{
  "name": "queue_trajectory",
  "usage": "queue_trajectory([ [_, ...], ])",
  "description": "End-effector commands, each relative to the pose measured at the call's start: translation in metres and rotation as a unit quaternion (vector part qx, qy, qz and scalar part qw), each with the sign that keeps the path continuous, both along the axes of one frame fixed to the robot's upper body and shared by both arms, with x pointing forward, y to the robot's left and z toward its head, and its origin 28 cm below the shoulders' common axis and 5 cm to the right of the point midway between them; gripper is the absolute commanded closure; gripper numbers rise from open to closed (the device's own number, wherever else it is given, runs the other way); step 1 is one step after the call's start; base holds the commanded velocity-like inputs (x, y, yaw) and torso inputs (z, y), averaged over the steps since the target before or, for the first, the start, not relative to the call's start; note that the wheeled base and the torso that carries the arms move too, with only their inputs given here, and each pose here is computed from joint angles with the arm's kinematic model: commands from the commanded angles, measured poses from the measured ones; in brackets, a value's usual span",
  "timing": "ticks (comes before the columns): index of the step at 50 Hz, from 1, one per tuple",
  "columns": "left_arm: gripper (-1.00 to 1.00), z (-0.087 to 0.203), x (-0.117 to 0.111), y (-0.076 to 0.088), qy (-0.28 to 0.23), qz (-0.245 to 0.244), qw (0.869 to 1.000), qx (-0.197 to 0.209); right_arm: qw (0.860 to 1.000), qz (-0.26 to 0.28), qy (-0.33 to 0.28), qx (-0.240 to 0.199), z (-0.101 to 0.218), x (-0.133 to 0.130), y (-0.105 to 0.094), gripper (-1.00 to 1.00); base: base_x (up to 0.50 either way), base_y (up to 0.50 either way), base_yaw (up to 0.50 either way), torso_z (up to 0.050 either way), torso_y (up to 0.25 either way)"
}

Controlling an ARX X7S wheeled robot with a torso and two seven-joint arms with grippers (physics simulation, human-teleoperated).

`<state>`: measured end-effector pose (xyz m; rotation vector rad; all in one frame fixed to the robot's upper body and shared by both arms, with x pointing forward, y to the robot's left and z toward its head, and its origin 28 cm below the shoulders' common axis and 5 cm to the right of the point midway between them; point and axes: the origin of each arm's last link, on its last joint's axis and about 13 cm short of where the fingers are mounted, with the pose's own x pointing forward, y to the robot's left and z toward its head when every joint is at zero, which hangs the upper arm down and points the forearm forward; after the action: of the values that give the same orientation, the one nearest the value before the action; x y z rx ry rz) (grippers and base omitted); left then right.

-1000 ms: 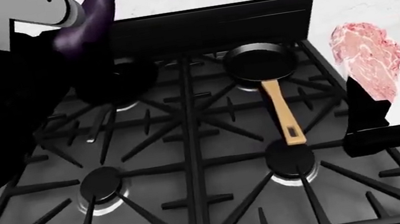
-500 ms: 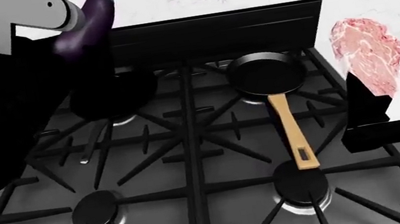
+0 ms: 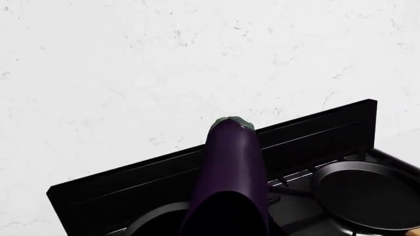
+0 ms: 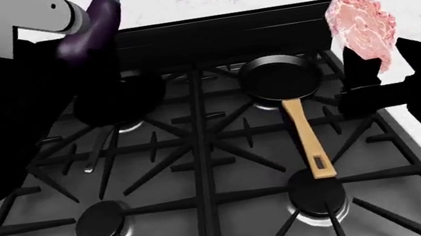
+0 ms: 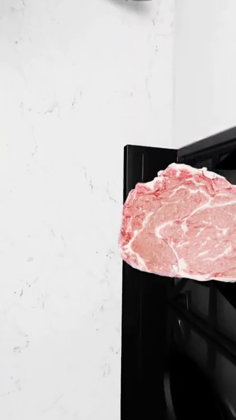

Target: Place both pans onto different burners. Then place the eggplant and the lamb chop on different pans.

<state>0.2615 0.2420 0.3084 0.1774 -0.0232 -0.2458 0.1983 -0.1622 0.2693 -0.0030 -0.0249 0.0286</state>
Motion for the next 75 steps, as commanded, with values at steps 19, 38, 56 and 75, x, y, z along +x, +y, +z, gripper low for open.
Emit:
queue_trajectory([
  [19, 1.00, 0.000, 0.008, 0.001, -0.004, 0.003, 1.000, -0.010, 0.992, 0.015, 0.094, -0.078, 0.019, 0.108, 0.025, 1.00, 0.00, 0.00, 0.00, 0.000, 0.001],
  [38, 1.00, -0.002, 0.010, 0.002, -0.001, 0.004, 1.000, -0.011, 0.987, -0.009, 0.133, -0.094, -0.001, 0.143, 0.035, 1.00, 0.00, 0.00, 0.00, 0.001, 0.001],
  [56, 1.00, -0.005, 0.015, 0.003, 0.002, 0.006, 1.000, -0.012, 0.983, -0.025, 0.160, -0.091, -0.020, 0.180, 0.048, 1.00, 0.00, 0.00, 0.00, 0.000, 0.001],
  [75, 1.00, -0.009, 0.016, 0.005, 0.004, 0.007, 1.000, -0.014, 0.978, -0.039, 0.180, -0.099, -0.036, 0.189, 0.051, 1.00, 0.00, 0.00, 0.00, 0.001, 0.001],
])
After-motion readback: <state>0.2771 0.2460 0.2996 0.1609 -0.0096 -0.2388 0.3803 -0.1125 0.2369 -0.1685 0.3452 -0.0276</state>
